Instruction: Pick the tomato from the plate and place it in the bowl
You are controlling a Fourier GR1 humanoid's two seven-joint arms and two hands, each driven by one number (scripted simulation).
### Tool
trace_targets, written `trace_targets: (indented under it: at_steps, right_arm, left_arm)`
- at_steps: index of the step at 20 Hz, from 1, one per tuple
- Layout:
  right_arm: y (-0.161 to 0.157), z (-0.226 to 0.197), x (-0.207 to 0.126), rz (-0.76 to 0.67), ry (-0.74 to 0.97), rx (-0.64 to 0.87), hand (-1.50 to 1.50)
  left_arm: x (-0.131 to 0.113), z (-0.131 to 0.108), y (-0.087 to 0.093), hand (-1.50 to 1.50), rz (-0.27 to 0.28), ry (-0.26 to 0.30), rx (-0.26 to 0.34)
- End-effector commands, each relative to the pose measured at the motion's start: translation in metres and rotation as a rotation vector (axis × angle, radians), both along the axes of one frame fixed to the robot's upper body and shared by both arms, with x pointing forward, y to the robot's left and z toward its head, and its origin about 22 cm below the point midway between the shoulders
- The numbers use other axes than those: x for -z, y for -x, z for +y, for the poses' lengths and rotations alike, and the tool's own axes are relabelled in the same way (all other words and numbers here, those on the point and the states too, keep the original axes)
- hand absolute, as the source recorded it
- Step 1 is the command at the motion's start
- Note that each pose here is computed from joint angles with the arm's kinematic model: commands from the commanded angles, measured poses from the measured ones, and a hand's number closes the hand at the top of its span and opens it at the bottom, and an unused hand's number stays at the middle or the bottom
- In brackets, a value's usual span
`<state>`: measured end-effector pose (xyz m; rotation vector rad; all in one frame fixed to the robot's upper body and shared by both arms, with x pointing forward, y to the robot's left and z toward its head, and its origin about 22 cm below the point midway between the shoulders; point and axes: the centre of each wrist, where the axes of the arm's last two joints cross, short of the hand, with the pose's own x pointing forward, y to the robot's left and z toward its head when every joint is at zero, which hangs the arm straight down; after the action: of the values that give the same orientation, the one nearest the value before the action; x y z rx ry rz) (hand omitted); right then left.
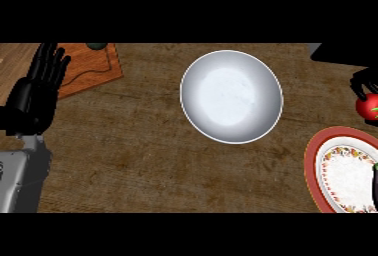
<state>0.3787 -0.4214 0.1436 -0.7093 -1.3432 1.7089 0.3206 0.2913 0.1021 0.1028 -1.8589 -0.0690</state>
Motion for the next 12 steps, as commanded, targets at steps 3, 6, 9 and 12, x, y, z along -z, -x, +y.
trace_targets:
  at_steps: [3,6,9,12]
  right_arm:
    - [-0.012,-0.019,-0.039,-0.139,-0.079,0.005,1.50]
    - [-0.018,-0.023,-0.059,-0.184,-0.153,-0.018,1.50]
    - [-0.018,-0.031,-0.079,-0.158,-0.266,-0.126,1.50]
    - [-0.028,-0.020,-0.096,-0.234,-0.349,-0.187,1.50]
  left_arm:
    - [0.003,0.000,-0.002,0.00,0.014,0.004,0.000]
    - [0.008,-0.004,-0.003,0.00,0.006,-0.003,-0.007]
    - [0.008,-0.001,0.000,0.00,0.018,0.024,-0.014]
    - [0.007,0.004,-0.001,0.00,0.015,0.006,-0.035]
